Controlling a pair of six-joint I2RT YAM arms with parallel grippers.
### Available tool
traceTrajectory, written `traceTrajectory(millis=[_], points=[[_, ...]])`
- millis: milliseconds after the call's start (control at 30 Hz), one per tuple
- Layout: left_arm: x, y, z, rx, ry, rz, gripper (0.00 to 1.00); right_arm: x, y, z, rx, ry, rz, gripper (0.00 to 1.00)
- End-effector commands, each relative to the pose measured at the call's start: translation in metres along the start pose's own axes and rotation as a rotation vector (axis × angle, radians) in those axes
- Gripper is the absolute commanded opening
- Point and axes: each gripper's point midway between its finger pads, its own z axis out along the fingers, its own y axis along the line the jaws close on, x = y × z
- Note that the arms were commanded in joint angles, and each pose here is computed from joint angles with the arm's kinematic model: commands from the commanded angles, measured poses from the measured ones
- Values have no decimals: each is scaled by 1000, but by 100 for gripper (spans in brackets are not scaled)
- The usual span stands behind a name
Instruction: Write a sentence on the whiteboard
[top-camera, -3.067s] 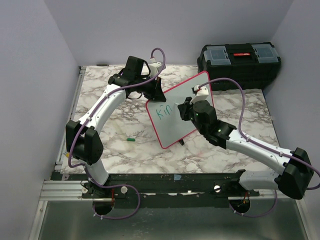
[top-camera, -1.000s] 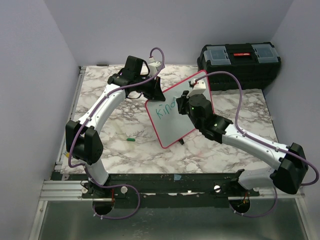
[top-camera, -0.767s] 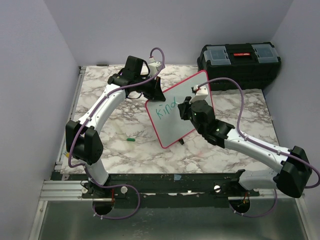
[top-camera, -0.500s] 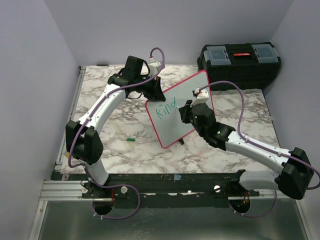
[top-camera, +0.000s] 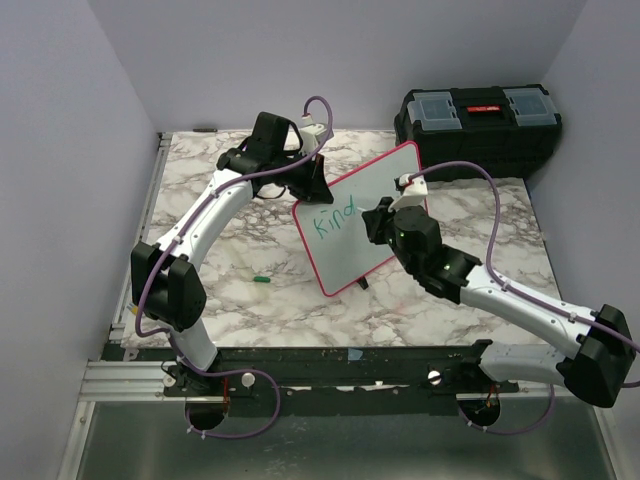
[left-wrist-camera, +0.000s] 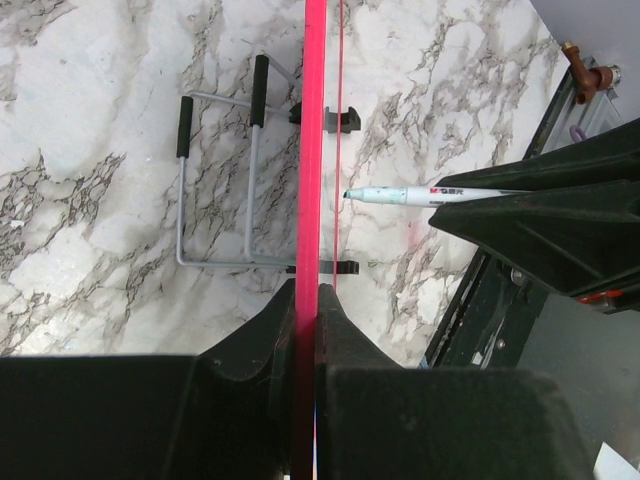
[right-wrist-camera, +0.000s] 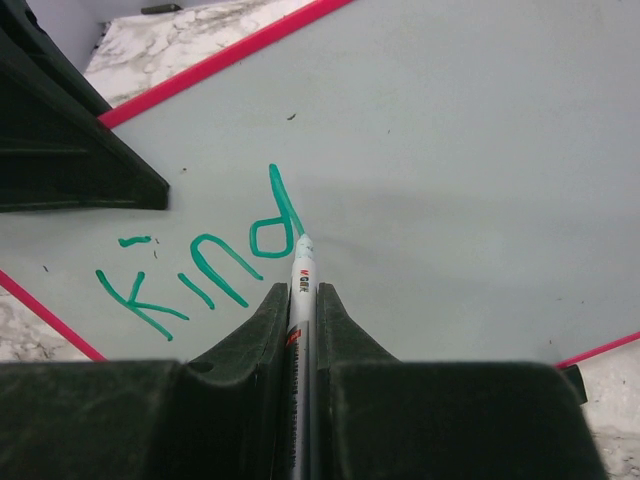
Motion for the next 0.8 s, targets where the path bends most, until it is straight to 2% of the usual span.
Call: traceTrajectory(millis=[0,767], points=[[-17,-1,-14,-55,-51,86,0,-18,-5,1,35,-44,6,1],[-17,-4,-15,-53,-56,93,0,-15,-6,21,54,-34,6,1]])
